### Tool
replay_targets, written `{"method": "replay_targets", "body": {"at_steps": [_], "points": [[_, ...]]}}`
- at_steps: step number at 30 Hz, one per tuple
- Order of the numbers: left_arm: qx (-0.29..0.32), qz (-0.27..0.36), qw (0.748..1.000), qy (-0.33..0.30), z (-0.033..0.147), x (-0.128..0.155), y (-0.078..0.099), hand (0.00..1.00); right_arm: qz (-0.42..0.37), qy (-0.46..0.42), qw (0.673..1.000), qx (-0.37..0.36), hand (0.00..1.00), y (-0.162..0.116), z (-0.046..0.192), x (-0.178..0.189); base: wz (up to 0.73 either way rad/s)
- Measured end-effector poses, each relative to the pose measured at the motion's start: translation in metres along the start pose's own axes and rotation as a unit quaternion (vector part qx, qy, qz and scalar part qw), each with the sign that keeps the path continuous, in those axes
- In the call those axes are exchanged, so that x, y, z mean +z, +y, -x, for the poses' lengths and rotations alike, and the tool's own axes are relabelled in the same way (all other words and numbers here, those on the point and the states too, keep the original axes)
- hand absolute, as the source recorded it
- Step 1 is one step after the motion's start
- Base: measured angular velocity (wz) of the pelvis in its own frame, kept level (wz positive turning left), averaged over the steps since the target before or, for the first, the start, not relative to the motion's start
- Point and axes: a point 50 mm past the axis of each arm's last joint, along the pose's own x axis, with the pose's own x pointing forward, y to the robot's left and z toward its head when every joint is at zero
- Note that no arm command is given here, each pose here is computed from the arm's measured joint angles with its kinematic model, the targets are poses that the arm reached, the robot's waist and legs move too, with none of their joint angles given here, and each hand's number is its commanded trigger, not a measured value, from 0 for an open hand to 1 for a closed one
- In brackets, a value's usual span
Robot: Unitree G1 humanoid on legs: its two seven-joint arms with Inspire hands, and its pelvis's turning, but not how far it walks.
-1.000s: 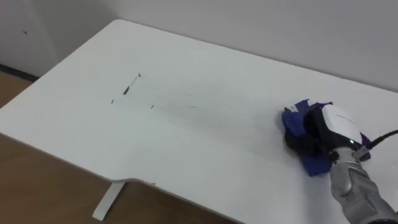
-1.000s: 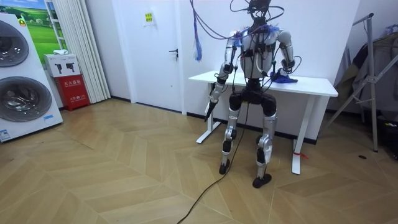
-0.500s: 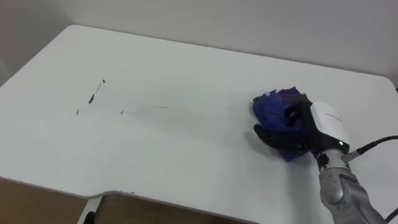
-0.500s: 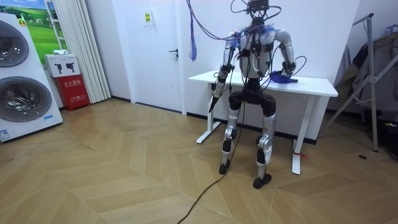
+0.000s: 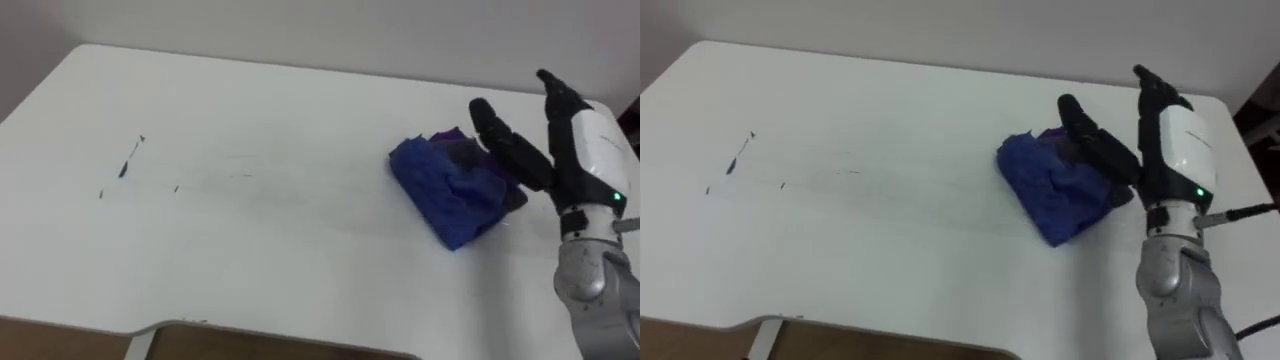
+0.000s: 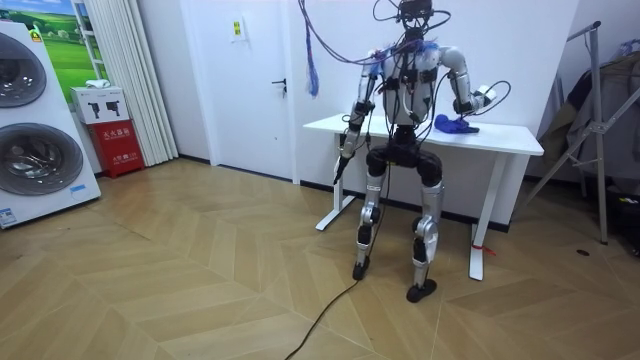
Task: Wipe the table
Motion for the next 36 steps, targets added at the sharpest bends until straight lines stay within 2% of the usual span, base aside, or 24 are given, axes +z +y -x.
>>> {"method": "replay_targets", "body": {"at_steps": [4,6,10,13,16,19,21,24,25,27,28,30,36], "points": [[0.004,0.002,1.000,0.019,0.003,-0.014,0.010,0.00,-0.024,0.041,0.998,-0.040,0.00,-0.012,-0.001,-0.017,0.07],[0.021,0.002,1.000,0.019,0.003,-0.013,0.021,0.00,-0.038,0.094,0.993,-0.054,0.00,-0.015,0.003,-0.039,0.02],[0.029,0.002,0.999,0.018,0.002,-0.011,0.024,0.00,-0.043,0.153,0.983,-0.088,0.00,-0.025,0.012,-0.066,0.14],[0.028,0.002,1.000,0.012,0.000,-0.006,0.023,0.00,-0.043,0.204,0.970,-0.124,0.00,-0.034,0.024,-0.088,0.00],[0.030,0.006,0.999,0.011,0.000,-0.006,0.022,0.00,-0.084,0.277,0.945,-0.151,0.00,-0.037,0.040,-0.114,-0.09],[0.044,0.019,0.999,0.010,0.000,-0.005,0.026,0.00,-0.099,0.358,0.915,-0.157,0.00,-0.033,0.073,-0.143,-0.05],[0.054,0.020,0.998,0.012,0.001,-0.008,0.028,0.00,-0.130,0.450,0.869,-0.161,0.00,-0.027,0.108,-0.170,-0.02],[0.071,0.036,0.997,0.022,0.003,-0.015,0.033,0.00,-0.192,0.555,0.779,-0.219,0.00,-0.023,0.148,-0.193,0.00],[0.074,0.036,0.996,0.025,0.004,-0.017,0.033,0.00,-0.201,0.569,0.762,-0.233,0.00,-0.024,0.155,-0.196,0.00],[0.078,0.039,0.996,0.034,0.006,-0.024,0.034,0.00,-0.227,0.616,0.700,-0.280,0.00,-0.025,0.180,-0.205,0.00],[0.079,0.038,0.996,0.035,0.007,-0.025,0.034,0.00,-0.230,0.627,0.685,-0.291,0.00,-0.026,0.188,-0.207,0.00],[0.082,0.038,0.995,0.048,0.009,-0.033,0.034,0.00,-0.249,0.658,0.631,-0.328,0.00,-0.027,0.211,-0.212,0.00],[0.087,0.048,0.993,0.067,0.011,-0.042,0.033,0.00,-0.281,0.694,0.547,-0.374,0.00,-0.023,0.241,-0.214,0.01]]}}
